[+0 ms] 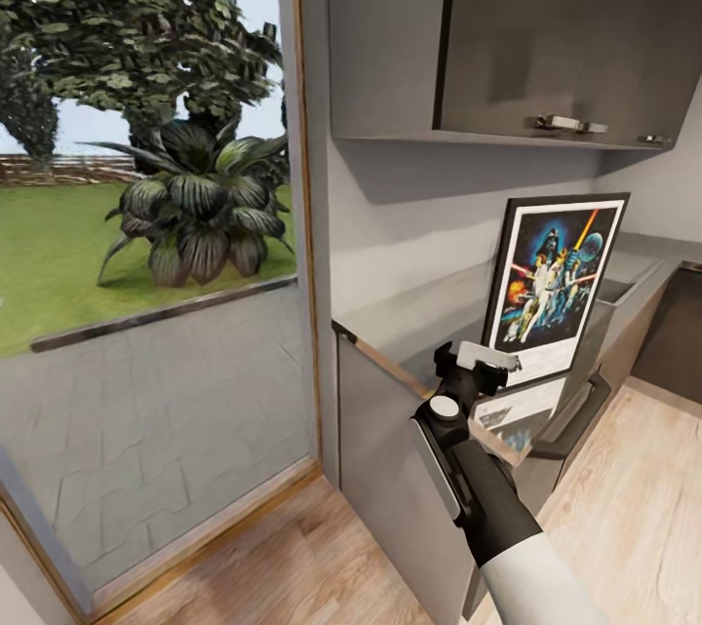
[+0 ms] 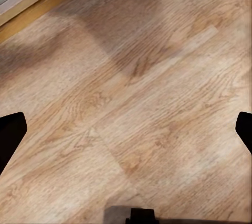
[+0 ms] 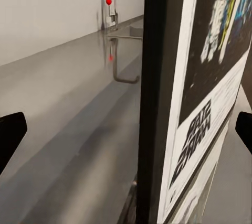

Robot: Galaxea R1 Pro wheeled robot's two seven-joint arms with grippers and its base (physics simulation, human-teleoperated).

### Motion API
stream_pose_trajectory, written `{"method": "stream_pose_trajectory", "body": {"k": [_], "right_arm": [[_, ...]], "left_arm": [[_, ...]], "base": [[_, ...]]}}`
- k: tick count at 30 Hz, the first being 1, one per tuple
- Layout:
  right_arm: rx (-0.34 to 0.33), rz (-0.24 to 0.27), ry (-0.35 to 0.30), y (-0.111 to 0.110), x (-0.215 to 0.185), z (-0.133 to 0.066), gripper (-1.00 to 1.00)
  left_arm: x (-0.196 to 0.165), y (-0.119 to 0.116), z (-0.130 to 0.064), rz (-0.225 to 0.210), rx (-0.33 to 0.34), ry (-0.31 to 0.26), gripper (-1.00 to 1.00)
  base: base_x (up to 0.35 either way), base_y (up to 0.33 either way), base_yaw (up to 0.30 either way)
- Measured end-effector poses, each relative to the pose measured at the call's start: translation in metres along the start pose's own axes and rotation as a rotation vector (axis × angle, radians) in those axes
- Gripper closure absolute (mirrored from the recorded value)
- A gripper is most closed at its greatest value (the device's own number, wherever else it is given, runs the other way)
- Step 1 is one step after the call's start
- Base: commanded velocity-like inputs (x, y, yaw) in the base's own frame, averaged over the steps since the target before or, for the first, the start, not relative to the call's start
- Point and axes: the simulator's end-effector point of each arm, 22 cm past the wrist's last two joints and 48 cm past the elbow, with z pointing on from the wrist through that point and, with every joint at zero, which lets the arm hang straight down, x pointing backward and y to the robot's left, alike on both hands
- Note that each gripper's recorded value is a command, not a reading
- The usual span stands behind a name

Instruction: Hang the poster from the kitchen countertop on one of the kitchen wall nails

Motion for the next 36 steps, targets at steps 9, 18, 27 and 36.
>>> {"method": "stream_pose_trajectory", "body": {"k": [9,18,27,36], "right_arm": [[0.0,0.0,0.001,0.0,0.0003,0.0,-1.0],[0.0,0.001,0.0,0.0,0.0,-0.0001,-1.0],[-0.002,0.005,0.004,0.0004,0.0007,0.0,-1.0],[-0.01,0.025,0.03,0.0023,0.0061,-0.0002,-1.0]], "left_arm": [[0.0,0.0002,0.0,-0.001,-0.001,0.0,-1.0],[0.0002,0.0002,0.0,-0.001,0.0,0.0,-1.0],[0.0002,0.0003,0.0,-0.001,-0.001,0.0,-1.0],[0.0,0.0003,0.0,-0.001,-0.001,0.0,-1.0]], "base": [[0.011,-0.011,0.0],[0.04,-0.036,0.0],[0.005,-0.004,0.0],[0.0,0.0,0.0]]}}
